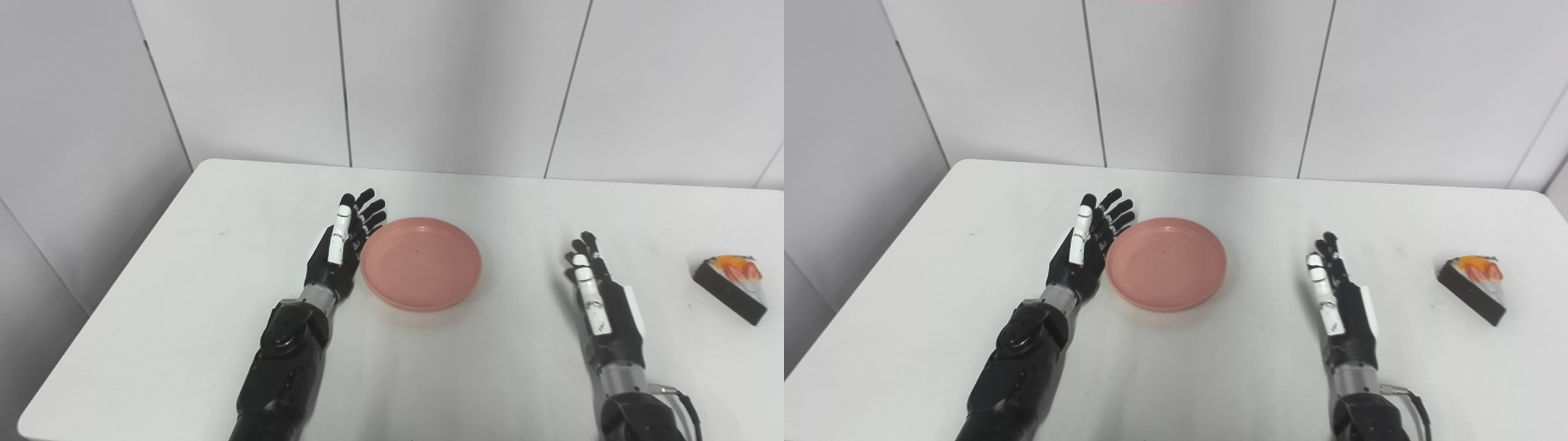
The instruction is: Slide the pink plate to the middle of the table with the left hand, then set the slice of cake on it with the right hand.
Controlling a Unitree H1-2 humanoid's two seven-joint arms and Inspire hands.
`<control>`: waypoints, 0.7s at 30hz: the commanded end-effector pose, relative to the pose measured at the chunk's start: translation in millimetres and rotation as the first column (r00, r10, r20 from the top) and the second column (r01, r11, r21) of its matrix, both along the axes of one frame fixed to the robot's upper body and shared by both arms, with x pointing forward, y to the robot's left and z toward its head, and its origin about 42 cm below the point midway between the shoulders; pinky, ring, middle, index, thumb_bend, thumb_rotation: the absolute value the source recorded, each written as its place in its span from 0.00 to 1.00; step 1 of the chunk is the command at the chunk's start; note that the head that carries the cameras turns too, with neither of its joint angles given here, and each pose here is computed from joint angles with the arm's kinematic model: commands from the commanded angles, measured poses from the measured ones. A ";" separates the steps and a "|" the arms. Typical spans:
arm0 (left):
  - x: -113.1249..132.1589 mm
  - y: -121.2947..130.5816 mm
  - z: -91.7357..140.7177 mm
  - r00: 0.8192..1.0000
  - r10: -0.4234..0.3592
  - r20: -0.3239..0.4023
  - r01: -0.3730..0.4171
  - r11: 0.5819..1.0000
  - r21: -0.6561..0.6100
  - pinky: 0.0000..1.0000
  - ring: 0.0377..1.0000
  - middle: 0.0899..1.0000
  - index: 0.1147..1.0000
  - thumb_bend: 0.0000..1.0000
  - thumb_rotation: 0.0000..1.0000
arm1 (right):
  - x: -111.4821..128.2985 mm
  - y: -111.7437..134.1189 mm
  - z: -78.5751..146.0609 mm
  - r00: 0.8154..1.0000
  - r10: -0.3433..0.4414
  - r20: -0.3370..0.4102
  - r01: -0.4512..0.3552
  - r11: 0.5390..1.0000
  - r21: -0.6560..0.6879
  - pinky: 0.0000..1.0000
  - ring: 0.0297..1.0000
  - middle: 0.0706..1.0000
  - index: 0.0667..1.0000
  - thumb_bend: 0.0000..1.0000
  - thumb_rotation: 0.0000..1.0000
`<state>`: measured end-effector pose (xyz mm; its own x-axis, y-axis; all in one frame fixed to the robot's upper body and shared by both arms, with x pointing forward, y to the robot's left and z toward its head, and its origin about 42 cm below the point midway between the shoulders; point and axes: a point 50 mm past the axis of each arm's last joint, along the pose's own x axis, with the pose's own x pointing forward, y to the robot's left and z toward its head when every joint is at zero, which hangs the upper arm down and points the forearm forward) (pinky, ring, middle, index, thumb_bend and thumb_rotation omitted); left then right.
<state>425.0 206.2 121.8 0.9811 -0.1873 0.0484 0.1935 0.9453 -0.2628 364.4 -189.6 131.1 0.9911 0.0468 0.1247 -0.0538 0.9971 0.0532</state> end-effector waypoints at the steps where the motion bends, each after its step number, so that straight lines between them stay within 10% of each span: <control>1: -1.8 -7.3 5.1 1.000 -0.015 0.009 0.016 1.000 -0.012 0.94 0.93 0.92 0.91 0.71 1.00 | 4.2 10.4 12.7 0.997 0.001 0.072 -0.002 1.000 0.010 0.94 0.93 0.94 0.95 0.51 0.80; 21: -18.8 -23.6 4.4 0.995 -0.099 0.006 0.099 0.995 -0.011 0.97 0.95 0.94 0.93 0.70 1.00 | 8.8 27.6 14.5 0.996 0.066 0.058 -0.065 0.998 -0.012 0.97 0.97 0.98 1.00 0.52 0.86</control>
<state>405.2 188.1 121.1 0.9677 -0.2467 0.0520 0.2513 0.9273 -0.2773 366.8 -170.3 131.0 0.9891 0.0849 0.1200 -0.0892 0.9955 0.0313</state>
